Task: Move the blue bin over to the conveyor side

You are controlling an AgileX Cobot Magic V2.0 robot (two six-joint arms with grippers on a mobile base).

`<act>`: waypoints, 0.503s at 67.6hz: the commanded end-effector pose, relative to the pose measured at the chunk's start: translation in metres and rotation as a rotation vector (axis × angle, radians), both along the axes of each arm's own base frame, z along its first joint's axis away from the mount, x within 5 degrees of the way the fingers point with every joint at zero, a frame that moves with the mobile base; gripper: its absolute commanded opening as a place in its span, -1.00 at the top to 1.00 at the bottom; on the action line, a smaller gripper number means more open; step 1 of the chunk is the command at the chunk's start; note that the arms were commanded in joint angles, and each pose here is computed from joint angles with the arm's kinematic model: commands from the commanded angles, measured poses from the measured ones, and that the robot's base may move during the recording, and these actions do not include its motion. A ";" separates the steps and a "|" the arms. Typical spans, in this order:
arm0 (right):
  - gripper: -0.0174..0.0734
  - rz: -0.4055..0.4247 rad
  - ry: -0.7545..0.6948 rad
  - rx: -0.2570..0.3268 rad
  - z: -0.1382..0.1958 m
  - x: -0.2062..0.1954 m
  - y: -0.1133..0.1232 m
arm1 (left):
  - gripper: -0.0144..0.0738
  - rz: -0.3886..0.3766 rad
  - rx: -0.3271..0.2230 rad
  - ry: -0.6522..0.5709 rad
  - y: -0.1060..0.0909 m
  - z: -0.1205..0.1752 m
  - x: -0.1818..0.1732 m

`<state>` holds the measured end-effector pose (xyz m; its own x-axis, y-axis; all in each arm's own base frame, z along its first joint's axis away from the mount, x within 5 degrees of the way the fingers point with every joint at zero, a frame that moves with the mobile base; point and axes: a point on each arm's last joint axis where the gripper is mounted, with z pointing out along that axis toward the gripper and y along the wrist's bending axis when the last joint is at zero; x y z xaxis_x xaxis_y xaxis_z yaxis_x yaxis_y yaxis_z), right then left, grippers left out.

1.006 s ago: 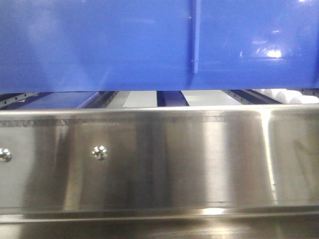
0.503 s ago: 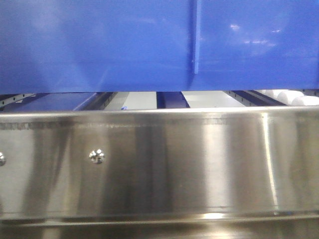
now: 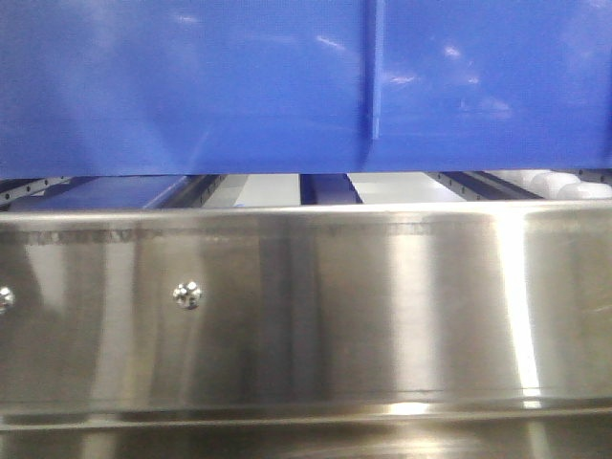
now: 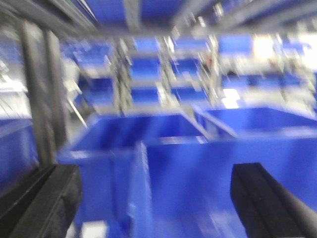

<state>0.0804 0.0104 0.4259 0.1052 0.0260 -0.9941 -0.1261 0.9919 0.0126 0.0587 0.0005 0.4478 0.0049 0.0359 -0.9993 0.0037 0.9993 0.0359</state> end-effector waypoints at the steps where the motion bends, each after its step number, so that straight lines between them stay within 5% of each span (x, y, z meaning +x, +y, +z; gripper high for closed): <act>1: -0.62 0.041 0.056 -0.022 0.018 0.012 0.005 | -0.50 -0.027 0.009 0.092 -0.002 0.009 0.011; 10: -0.62 0.148 0.226 -0.051 0.040 0.038 0.021 | -0.50 -0.031 0.016 0.215 -0.004 0.019 0.031; 22: -0.62 0.282 0.450 -0.123 0.055 0.078 0.051 | -0.50 0.009 -0.039 0.299 -0.003 0.030 0.052; 34: -0.62 0.347 0.653 -0.165 0.061 0.112 0.077 | -0.50 0.027 -0.044 0.447 -0.004 0.034 0.077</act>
<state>0.1816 0.0789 0.4825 -0.4249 -0.1805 -0.8871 -0.4389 0.8981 0.0274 0.1256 -0.0023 0.4793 -0.3771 -0.0032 -0.9262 -0.0114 0.9999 0.0011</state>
